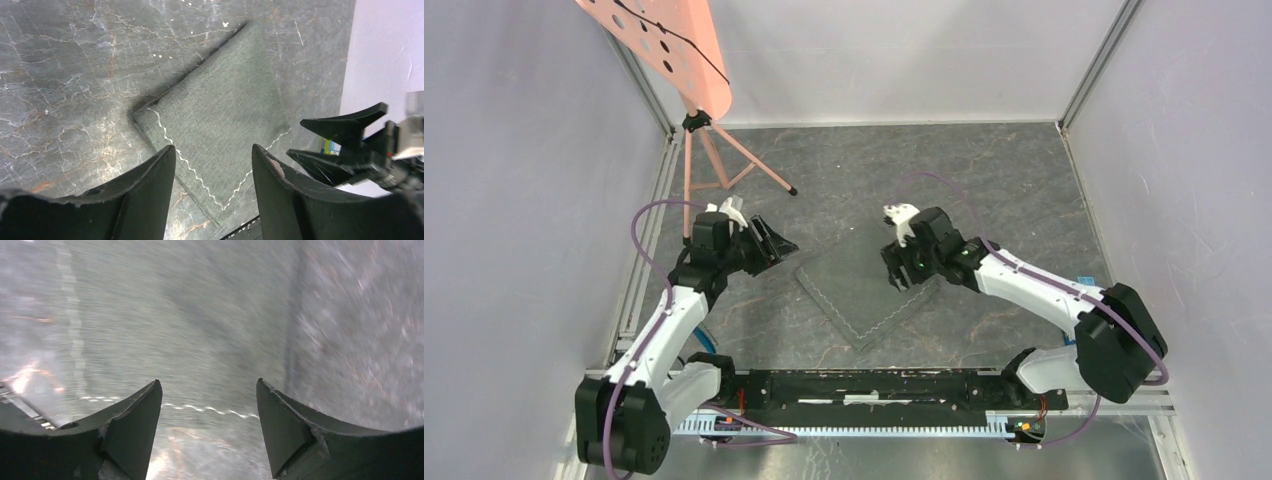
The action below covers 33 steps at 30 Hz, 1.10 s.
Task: Fold the napkin into a case and place the utensils inside
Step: Smooth out the lower triangle-folded napkin at the center of the board, then pick up the lower triangle-folded napkin from the center of the board.
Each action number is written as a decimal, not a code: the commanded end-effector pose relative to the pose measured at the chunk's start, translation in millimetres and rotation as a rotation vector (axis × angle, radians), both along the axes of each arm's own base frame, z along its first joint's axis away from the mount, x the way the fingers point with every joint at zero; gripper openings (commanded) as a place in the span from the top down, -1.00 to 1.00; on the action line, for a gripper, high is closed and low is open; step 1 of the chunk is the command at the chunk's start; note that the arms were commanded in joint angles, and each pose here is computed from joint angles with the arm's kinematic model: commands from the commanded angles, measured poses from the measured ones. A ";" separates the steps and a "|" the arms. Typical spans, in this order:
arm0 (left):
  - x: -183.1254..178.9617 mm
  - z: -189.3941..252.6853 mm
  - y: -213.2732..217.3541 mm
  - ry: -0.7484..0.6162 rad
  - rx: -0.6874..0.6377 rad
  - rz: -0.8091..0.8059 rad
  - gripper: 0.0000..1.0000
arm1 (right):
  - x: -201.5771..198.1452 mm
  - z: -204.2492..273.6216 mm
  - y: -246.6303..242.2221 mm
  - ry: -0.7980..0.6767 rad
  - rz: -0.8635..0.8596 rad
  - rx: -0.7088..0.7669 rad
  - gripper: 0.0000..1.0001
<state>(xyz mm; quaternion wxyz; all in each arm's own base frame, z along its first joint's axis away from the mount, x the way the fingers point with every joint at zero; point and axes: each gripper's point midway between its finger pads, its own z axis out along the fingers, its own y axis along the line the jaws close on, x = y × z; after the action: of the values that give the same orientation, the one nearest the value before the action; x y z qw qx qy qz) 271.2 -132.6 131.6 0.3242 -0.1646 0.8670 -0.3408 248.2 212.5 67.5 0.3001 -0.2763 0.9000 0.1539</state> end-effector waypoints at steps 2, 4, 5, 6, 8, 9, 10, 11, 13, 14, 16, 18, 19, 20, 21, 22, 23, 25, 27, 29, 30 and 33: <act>-9.7 28.8 6.3 -0.078 0.044 -0.015 -0.32 | -46.1 32.9 62.4 0.080 0.198 -0.004 -0.55; -11.4 36.5 14.4 -0.098 0.062 0.034 -0.34 | -67.7 23.0 79.9 0.167 0.200 -0.002 -0.66; -12.6 40.0 17.8 -0.113 0.065 0.057 -0.35 | -73.7 20.4 86.6 0.189 0.191 -0.001 -0.67; -14.2 48.3 20.6 -0.151 0.067 0.074 -0.37 | -80.6 17.3 94.5 0.202 0.195 -0.002 -0.68; -17.4 57.5 27.0 -0.196 0.074 0.109 -0.41 | -88.8 12.6 106.1 0.222 0.196 -0.021 -0.68; -19.5 61.7 28.9 -0.211 0.078 0.117 -0.42 | -91.2 12.5 111.9 0.223 0.203 -0.041 -0.67; -22.0 65.0 30.0 -0.219 0.083 0.117 -0.42 | -92.7 7.5 112.5 0.224 0.199 -0.085 -0.66; -24.6 66.6 30.4 -0.221 0.090 0.111 -0.42 | -93.9 5.0 115.1 0.221 0.197 -0.129 -0.64; -27.3 68.0 30.2 -0.226 0.092 0.103 -0.43 | -99.9 -1.6 120.3 0.223 0.207 -0.197 -0.59; -28.5 68.6 30.1 -0.231 0.089 0.104 -0.43 | -101.9 -3.8 123.3 0.224 0.209 -0.217 -0.56; -30.3 70.5 29.4 -0.245 0.081 0.101 -0.43 | -107.8 -10.9 127.9 0.237 0.224 -0.252 -0.45; -32.4 70.2 28.4 -0.249 0.077 0.095 -0.44 | -111.2 -16.7 131.2 0.248 0.227 -0.273 -0.39; -32.7 70.6 27.7 -0.253 0.075 0.092 -0.44 | -112.7 -18.0 133.4 0.252 0.229 -0.276 -0.36; -33.5 71.0 27.1 -0.255 0.073 0.089 -0.44 | -115.1 -20.2 134.7 0.260 0.234 -0.282 -0.34; -33.8 71.7 26.6 -0.259 0.073 0.086 -0.44 | -116.0 -21.7 135.6 0.263 0.235 -0.288 -0.33; -34.5 71.5 25.7 -0.259 0.073 0.081 -0.45 | -116.9 -24.4 135.7 0.268 0.238 -0.296 -0.33; -34.6 72.9 25.4 -0.265 0.075 0.079 -0.45 | -117.3 -27.1 135.6 0.271 0.239 -0.303 -0.33; -35.1 74.0 25.0 -0.272 0.081 0.076 -0.45 | -117.5 -31.1 135.4 0.276 0.238 -0.311 -0.33; -35.1 73.4 25.0 -0.273 0.087 0.075 -0.46 | -118.2 -35.4 135.0 0.282 0.241 -0.319 -0.33; -35.4 73.5 24.9 -0.275 0.090 0.074 -0.47 | -118.4 -40.5 133.4 0.287 0.240 -0.329 -0.33; -35.1 73.6 25.0 -0.275 0.092 0.074 -0.47 | -118.9 -43.1 132.9 0.289 0.243 -0.336 -0.33; -35.0 74.2 24.5 -0.276 0.093 0.073 -0.47 | -119.3 -50.6 131.1 0.295 0.245 -0.350 -0.32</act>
<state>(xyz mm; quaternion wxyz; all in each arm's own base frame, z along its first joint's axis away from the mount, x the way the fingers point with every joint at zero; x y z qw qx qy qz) 233.8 -110.9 196.3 0.4350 -0.1559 0.8265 -0.3215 124.3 337.8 17.1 0.0834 -0.4090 0.9058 0.0728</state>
